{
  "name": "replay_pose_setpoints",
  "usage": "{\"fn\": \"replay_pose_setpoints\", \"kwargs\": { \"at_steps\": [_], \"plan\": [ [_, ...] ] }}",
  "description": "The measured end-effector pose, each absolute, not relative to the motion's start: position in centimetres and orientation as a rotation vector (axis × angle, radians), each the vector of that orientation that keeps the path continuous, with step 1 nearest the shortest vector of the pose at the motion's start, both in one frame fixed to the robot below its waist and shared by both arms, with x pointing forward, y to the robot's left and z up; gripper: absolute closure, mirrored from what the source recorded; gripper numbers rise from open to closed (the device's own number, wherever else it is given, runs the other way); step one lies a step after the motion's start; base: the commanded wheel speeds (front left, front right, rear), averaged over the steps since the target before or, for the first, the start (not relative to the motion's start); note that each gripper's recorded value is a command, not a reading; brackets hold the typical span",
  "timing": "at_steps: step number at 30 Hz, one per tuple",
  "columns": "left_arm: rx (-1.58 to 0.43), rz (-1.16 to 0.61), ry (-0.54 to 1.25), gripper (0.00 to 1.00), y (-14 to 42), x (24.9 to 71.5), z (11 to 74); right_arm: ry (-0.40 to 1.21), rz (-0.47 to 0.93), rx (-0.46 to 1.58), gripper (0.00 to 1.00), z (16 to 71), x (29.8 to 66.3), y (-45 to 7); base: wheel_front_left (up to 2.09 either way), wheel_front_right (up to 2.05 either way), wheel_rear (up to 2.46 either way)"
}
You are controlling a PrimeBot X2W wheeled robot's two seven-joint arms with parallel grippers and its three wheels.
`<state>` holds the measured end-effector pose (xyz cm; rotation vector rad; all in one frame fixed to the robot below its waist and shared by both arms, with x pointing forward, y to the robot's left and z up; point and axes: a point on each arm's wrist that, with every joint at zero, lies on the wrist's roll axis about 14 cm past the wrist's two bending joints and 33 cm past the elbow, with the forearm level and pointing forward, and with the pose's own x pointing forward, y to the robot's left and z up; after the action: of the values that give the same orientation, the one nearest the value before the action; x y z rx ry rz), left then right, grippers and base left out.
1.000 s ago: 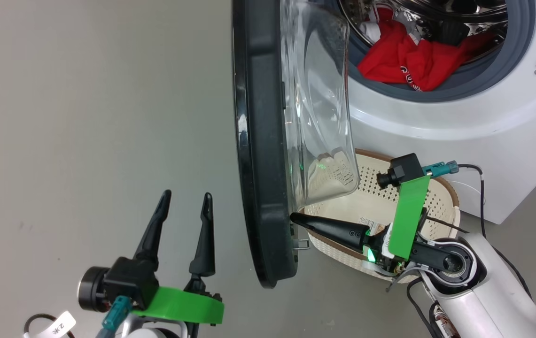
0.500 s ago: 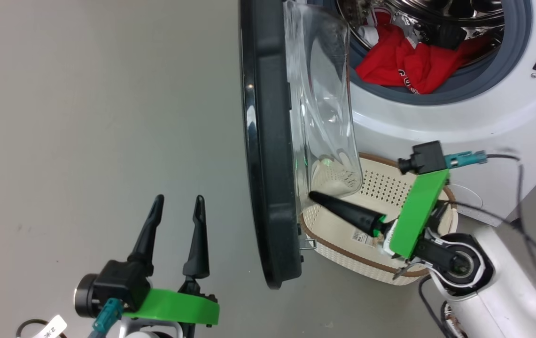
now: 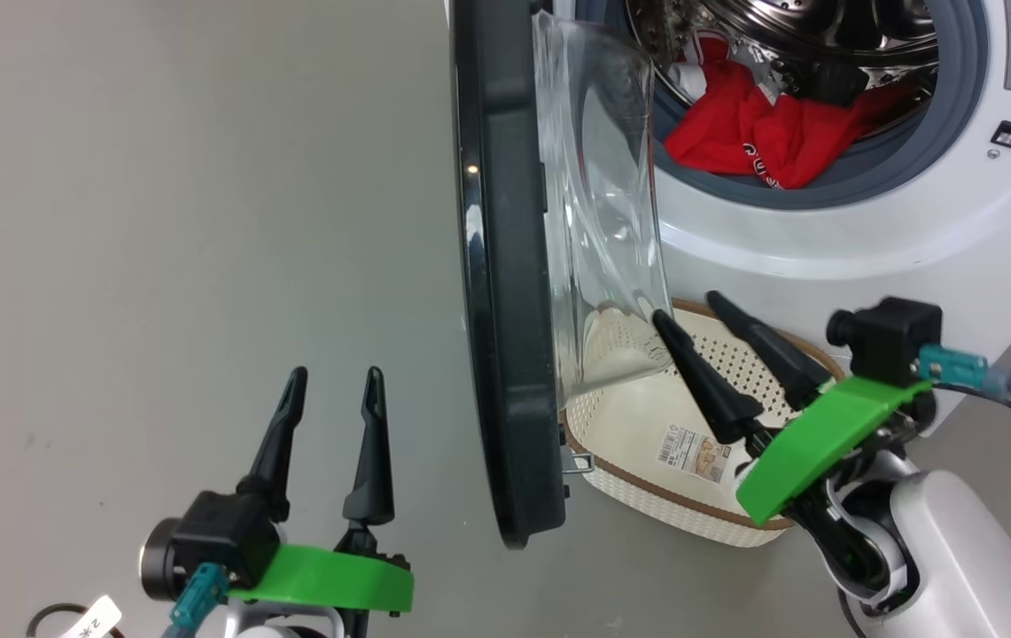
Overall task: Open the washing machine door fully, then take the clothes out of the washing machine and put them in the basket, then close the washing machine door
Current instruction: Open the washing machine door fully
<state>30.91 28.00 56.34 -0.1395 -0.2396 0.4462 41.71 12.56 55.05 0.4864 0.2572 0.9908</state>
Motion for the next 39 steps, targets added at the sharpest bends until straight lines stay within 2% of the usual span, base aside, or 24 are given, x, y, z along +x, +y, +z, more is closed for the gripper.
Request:
{"fn": "replay_pose_setpoints", "kwargs": {
  "at_steps": [3,7,15,19,39],
  "plan": [
    [-0.142,0.444,-0.244,0.0,27.9,30.8,56.4,0.138,0.922,0.399,0.0,55.1,42.4,11.2,0.0,0.0,0.0],
    [-0.148,0.443,-0.24,0.0,27.7,30.5,56.2,0.002,0.827,0.388,0.0,55.9,43.2,9.5,0.0,0.0,0.0],
    [-0.141,0.406,-0.251,0.0,27.1,30.4,56.5,-0.148,0.697,0.262,0.0,55.4,43.6,6.1,0.0,0.0,0.0],
    [-0.128,0.401,-0.24,0.0,27.0,30.1,56.1,-0.163,0.647,0.238,0.0,55.0,43.8,4.3,0.0,0.0,0.0],
    [-0.116,0.393,-0.228,0.0,26.7,29.8,55.6,-0.112,0.599,0.214,0.0,52.6,42.0,1.8,0.0,0.0,0.0]
  ]
}}
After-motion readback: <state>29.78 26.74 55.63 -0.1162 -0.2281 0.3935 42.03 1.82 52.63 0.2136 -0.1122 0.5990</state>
